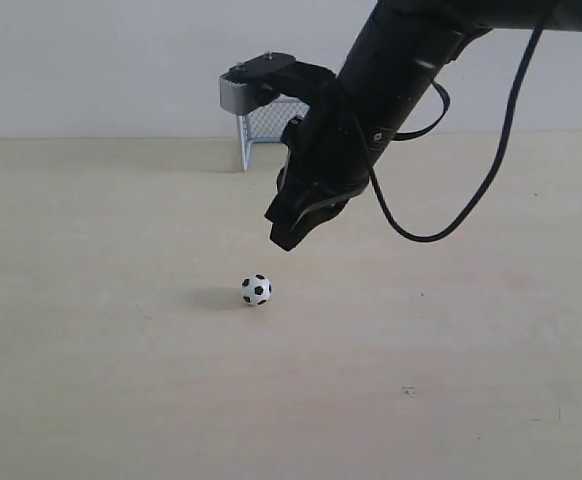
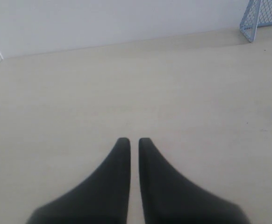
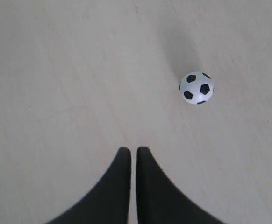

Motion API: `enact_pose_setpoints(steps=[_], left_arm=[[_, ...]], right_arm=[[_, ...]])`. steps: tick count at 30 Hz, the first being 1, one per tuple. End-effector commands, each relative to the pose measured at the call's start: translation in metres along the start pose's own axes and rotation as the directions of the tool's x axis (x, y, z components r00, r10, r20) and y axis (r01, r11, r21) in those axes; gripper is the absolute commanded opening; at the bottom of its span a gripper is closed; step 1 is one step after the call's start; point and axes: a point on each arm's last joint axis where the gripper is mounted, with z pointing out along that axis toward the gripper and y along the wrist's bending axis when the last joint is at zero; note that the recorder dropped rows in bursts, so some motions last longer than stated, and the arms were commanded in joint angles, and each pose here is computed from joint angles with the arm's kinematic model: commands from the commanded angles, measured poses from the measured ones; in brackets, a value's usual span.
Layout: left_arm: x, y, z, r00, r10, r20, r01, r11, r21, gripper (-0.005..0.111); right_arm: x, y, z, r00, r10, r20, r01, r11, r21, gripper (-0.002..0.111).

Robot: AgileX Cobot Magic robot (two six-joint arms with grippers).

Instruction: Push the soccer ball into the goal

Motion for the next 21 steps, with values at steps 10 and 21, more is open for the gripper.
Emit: enact_pose_setpoints(steps=[10,21], left_arm=[[-0.002,0.000,0.000,1.000,-0.007,0.003,0.007,1.000,0.008,0.006],[-0.002,0.000,0.000,1.000,-0.007,0.003,0.007,1.000,0.008,0.006]], right_arm=[[-0.010,-0.013,0.020,0.999,0.003,-0.050,-0.004,0.999,-0.038,0.000],[-0.037,0.002,0.052,0.990,-0.073,-0.117,0.069,0.997,-0.043,0.000]])
